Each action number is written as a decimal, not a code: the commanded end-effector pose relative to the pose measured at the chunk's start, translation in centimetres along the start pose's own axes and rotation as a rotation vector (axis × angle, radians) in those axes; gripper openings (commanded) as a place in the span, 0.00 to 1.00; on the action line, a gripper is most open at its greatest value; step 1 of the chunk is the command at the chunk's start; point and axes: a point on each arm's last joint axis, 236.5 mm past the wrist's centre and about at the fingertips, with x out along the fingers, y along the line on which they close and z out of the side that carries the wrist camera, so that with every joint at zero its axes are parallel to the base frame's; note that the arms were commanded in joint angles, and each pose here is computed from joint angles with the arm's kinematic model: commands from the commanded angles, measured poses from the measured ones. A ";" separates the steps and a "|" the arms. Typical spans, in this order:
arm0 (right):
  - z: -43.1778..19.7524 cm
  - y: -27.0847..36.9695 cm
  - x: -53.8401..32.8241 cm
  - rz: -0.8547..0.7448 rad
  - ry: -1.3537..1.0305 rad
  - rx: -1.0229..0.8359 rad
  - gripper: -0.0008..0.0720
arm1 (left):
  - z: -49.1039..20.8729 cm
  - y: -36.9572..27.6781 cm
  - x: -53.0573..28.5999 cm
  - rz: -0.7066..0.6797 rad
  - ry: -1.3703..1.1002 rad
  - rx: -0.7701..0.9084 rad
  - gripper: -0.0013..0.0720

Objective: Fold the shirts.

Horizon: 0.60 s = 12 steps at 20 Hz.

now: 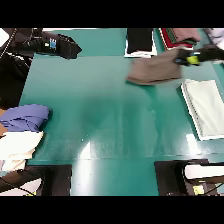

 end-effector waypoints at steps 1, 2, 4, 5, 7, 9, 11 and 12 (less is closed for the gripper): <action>0.6 -10.4 -6.6 -0.162 -0.125 0.177 0.03 | 0.9 -0.9 0.1 -0.025 -0.036 -0.012 0.05; 0.3 -12.1 -7.6 -0.185 -0.138 0.211 0.03 | 1.1 -1.0 0.1 -0.030 -0.045 -0.028 0.05; 0.3 -14.0 -8.8 -0.211 -0.159 0.247 0.03 | 1.2 -1.0 0.1 -0.029 -0.051 -0.032 0.05; 0.8 -14.1 -9.4 -0.201 -0.179 0.259 0.03 | 1.2 -1.0 0.1 -0.029 -0.051 -0.032 0.05; 3.0 -13.0 -10.8 -0.163 -0.241 0.260 0.03 | 1.2 -1.0 0.1 -0.029 -0.050 -0.032 0.05; 5.7 -11.5 -13.0 -0.154 -0.312 0.228 0.03 | 1.2 -1.0 0.1 -0.029 -0.048 -0.032 0.05; 8.1 -9.7 -15.4 -0.142 -0.373 0.192 0.03 | 1.1 -1.0 0.1 -0.029 -0.048 -0.032 0.05; 8.9 -8.8 -16.6 -0.138 -0.392 0.168 0.03 | 1.1 -1.0 0.1 -0.029 -0.047 -0.032 0.05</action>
